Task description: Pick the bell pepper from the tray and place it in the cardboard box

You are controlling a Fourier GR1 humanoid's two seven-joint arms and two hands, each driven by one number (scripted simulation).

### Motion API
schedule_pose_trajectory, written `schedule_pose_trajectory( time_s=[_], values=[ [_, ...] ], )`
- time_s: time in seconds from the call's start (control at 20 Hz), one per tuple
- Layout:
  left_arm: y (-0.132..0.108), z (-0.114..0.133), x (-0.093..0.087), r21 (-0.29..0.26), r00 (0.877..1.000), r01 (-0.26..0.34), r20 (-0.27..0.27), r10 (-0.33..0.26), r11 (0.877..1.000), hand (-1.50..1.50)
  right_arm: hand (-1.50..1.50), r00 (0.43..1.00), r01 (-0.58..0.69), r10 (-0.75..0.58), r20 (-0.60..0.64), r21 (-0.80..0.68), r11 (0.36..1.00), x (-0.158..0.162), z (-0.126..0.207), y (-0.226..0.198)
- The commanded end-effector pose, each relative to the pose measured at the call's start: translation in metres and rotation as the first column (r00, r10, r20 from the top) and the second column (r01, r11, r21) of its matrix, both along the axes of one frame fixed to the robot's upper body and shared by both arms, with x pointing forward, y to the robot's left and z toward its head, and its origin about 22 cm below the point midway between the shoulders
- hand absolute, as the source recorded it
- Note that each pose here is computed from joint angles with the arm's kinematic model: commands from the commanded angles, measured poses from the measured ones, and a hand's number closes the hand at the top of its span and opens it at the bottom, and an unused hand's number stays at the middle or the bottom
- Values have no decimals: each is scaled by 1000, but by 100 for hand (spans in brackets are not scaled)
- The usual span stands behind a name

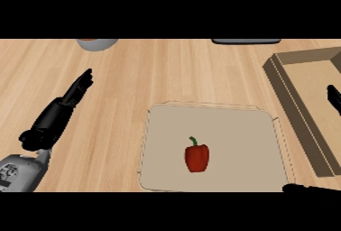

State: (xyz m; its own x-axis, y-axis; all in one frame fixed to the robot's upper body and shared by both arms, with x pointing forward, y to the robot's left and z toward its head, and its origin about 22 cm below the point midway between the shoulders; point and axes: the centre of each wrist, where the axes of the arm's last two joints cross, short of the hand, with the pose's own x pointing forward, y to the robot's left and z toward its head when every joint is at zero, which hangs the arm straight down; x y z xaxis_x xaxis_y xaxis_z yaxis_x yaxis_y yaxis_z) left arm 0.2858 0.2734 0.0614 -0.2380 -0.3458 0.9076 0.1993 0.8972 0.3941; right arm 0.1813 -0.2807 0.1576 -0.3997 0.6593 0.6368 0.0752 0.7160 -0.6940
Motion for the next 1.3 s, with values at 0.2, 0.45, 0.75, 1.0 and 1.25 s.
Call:
schedule_pose_trajectory(
  time_s=[0.2, 0.45, 0.75, 1.0, 1.25],
  values=[
    [1, 11, 4, 13, 1000, 24, -4, -24, 1000, 0, -150, 977, -80, -8, -215, -398, 914, -10, 17, 32],
    [0, -1, 7, 11, 999, 36, 5, -36, 999, 0, -150, 947, -159, -16, -322, -512, 844, -16, 26, 72],
    [-10, 1, 9, 10, 999, 43, 20, -43, 999, 0, -150, 925, -153, -113, -364, -627, 764, -10, 25, 127],
    [1, -1, 7, 1, 999, 35, -4, -35, 999, 0, -150, 897, -184, -130, -423, -623, 761, -13, 21, 173],
    [-12, 3, 5, 0, 1000, 26, -6, -26, 1000, 0, -150, 859, -207, -158, -486, -614, 762, 2, -1, 182]
  ],
)
